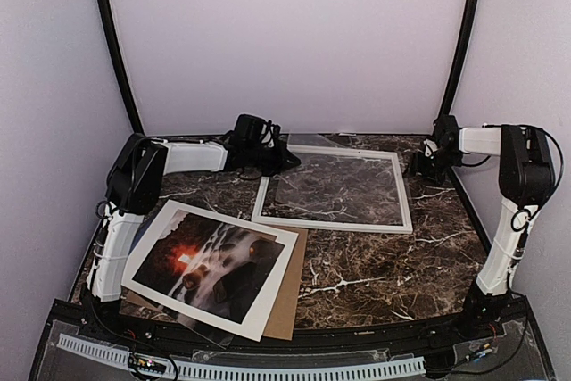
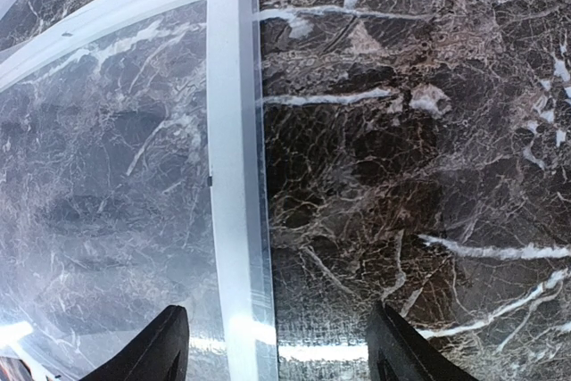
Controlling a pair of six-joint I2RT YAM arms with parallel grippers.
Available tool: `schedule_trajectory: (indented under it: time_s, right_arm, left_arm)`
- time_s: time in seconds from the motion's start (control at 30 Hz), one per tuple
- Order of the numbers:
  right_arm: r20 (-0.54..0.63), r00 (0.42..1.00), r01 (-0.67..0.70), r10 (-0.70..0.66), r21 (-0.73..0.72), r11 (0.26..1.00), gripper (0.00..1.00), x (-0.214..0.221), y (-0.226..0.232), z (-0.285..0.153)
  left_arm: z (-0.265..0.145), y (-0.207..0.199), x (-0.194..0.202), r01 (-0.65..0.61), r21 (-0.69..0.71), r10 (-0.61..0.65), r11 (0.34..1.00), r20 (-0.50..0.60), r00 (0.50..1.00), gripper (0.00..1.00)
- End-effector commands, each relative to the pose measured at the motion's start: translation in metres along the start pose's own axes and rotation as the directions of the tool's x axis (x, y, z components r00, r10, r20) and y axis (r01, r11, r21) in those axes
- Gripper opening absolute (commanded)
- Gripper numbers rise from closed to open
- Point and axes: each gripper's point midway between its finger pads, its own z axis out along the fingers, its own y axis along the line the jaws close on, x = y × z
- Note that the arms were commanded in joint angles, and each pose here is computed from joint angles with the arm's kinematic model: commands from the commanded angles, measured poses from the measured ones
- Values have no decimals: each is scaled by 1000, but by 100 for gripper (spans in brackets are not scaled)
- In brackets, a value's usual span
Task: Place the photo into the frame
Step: Place the glass panel in the frame body.
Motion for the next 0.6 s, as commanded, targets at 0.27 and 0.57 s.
schedule_trajectory:
  time_s: [0.27,0.57]
  right_arm:
    - [-13,1000,12,-12,-3,1000,70,3,1,7]
    - [-16,1000,12,-12,-3,1000,70,3,1,8]
  left_arm:
    - [-1,-4,-9,-15,5,15,1000,9,1000,0]
    - [-3,-8,-9,-20,4,20,1000,-10,1000,0]
